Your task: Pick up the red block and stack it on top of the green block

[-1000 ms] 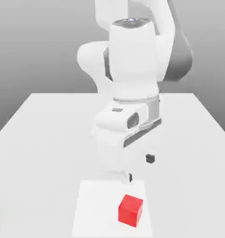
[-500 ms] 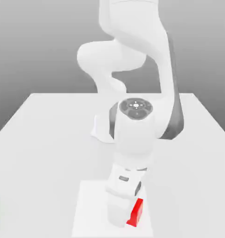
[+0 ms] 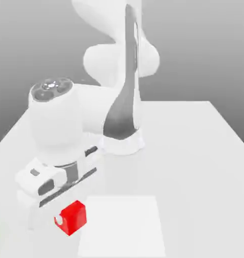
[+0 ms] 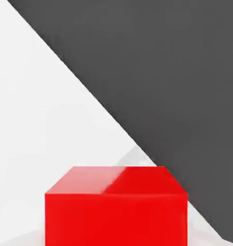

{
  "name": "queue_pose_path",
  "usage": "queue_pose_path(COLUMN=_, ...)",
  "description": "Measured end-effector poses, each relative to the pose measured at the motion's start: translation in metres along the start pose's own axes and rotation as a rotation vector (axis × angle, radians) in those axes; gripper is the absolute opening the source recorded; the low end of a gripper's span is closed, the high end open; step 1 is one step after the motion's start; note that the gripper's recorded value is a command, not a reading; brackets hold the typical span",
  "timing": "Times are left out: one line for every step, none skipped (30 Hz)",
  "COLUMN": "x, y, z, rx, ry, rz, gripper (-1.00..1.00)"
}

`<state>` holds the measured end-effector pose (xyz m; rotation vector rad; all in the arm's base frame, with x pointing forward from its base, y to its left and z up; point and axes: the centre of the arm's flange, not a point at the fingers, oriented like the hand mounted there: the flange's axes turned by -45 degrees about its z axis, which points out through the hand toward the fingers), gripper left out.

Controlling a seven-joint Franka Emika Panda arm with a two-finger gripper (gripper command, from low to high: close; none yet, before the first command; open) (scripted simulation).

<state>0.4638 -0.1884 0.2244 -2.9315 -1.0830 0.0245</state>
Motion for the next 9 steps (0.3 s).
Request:
queue_pose_path(x=-0.020, y=0.016, z=-0.004, rx=-0.002, ry=0.002, rz=0.042, gripper=-1.00)
queue_pose_path(x=-0.040, y=0.031, z=-0.005, rx=-0.004, ry=0.004, rz=0.084, gripper=-1.00)
queue_pose_path(x=-0.060, y=0.047, z=-0.003, rx=-0.007, ry=0.006, rz=0.125, gripper=-1.00)
queue_pose_path(x=-0.081, y=0.062, z=0.004, rx=-0.010, ry=0.008, rz=0.167, gripper=-1.00)
queue_pose_path(x=-0.101, y=0.078, z=0.019, rx=-0.014, ry=0.010, rz=0.209, gripper=-1.00)
queue_pose_path(x=-0.114, y=0.087, z=0.033, rx=-0.016, ry=0.011, rz=0.234, gripper=1.00)
queue_pose_path(x=-0.114, y=0.087, z=0.033, rx=-0.016, ry=0.011, rz=0.234, gripper=1.00)
queue_pose_path(x=-0.114, y=0.087, z=0.033, rx=-0.016, ry=0.011, rz=0.234, gripper=1.00)
queue_pose_path(x=-0.114, y=0.087, z=0.033, rx=-0.016, ry=0.011, rz=0.234, gripper=1.00)
